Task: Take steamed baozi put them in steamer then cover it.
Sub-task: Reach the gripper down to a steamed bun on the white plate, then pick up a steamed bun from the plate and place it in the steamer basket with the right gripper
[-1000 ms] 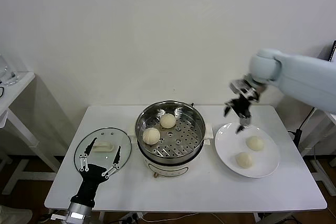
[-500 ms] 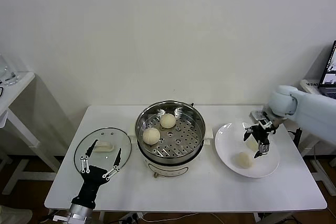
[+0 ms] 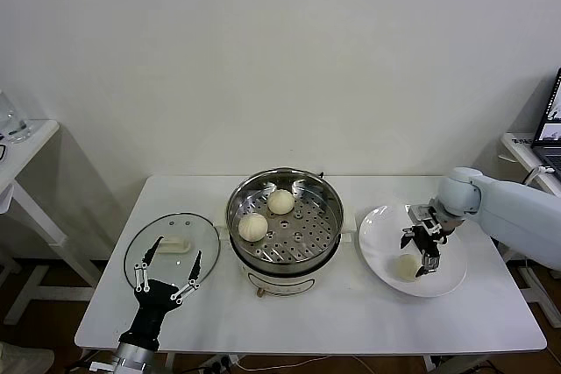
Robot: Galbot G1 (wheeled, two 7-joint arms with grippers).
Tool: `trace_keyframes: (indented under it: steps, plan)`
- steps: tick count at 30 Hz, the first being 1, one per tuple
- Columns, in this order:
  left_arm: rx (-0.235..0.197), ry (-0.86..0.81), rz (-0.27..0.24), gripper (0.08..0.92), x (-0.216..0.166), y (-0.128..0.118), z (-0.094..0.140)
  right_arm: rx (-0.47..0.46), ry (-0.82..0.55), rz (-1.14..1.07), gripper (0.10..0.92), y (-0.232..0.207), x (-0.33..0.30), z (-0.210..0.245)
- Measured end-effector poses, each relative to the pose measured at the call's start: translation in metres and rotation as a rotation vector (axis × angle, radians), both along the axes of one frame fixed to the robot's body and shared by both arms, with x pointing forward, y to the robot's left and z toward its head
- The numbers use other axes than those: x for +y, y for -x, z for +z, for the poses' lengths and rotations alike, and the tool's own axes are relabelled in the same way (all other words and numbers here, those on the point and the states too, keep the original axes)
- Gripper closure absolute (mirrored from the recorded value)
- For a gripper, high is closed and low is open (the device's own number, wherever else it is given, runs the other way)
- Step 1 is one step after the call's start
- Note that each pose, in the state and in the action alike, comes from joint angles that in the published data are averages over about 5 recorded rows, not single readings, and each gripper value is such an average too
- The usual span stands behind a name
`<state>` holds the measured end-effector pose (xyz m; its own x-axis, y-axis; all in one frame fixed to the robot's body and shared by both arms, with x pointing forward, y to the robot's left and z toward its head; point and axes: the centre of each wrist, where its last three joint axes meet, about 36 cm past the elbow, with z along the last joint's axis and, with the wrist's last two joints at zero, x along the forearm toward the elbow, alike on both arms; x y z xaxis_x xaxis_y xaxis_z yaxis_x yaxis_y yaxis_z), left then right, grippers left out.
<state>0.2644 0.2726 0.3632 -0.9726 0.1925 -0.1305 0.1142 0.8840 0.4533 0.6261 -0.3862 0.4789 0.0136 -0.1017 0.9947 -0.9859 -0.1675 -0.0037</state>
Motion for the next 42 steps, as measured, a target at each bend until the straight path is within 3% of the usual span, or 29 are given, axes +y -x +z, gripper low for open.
trace_keyframes:
  steps: [15,21,30,37,42]
  plan:
    - [-0.005,-0.001,0.002,0.177,0.001,-0.001,0.001,-0.006,0.014,0.003,0.362,0.002,0.0,-0.008]
    - [-0.015,0.001,0.002,0.177,0.0,-0.001,0.003,-0.026,0.013,0.028,0.377,-0.002,0.005,0.012]
    - [-0.024,0.002,-0.003,0.177,-0.001,-0.001,0.007,-0.12,-0.019,0.226,0.375,-0.028,0.051,0.107]
    - [-0.023,0.007,-0.013,0.177,-0.005,0.001,0.007,-0.236,-0.048,0.533,0.369,-0.039,0.131,0.201]
    - [-0.033,0.007,-0.019,0.177,-0.005,0.001,0.01,-0.275,-0.052,0.77,0.369,-0.029,0.195,0.233]
